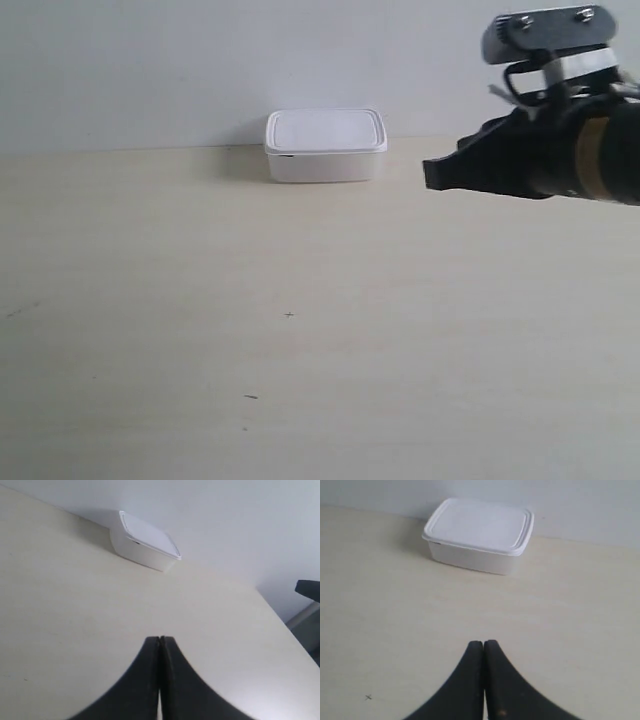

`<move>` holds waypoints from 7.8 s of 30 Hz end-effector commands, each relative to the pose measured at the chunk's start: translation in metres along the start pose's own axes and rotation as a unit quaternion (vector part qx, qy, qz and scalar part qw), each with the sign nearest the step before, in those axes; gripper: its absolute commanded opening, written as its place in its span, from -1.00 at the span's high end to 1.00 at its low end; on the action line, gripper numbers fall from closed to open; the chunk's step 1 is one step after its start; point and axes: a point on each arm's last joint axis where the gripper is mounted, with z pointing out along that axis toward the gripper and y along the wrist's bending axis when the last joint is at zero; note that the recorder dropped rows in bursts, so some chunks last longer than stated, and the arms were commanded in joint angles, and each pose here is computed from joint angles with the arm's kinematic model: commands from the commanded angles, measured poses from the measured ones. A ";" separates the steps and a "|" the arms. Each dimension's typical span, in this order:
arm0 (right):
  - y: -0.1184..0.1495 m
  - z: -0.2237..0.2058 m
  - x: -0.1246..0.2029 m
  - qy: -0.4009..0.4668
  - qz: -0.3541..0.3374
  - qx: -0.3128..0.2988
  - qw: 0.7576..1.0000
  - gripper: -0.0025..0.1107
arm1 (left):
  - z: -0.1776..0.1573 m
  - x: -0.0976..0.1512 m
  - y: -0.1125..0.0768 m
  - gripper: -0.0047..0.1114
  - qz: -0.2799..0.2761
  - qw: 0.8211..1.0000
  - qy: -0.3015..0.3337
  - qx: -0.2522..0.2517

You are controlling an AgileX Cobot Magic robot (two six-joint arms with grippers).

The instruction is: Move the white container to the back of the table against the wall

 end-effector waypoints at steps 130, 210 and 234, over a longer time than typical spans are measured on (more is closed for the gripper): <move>-0.024 -0.171 0.146 -0.294 0.109 0.047 0.949 0.96 | -0.033 -0.010 0.017 0.92 0.132 0.958 -0.212 -0.141; -0.041 -0.175 0.148 -0.296 0.098 0.150 0.938 0.96 | -0.033 -0.014 0.006 0.92 0.240 0.937 -0.232 -0.102; -0.039 -0.174 0.148 -0.284 0.031 0.162 0.945 0.96 | -0.037 -0.016 0.023 0.92 0.440 0.848 -0.166 -0.245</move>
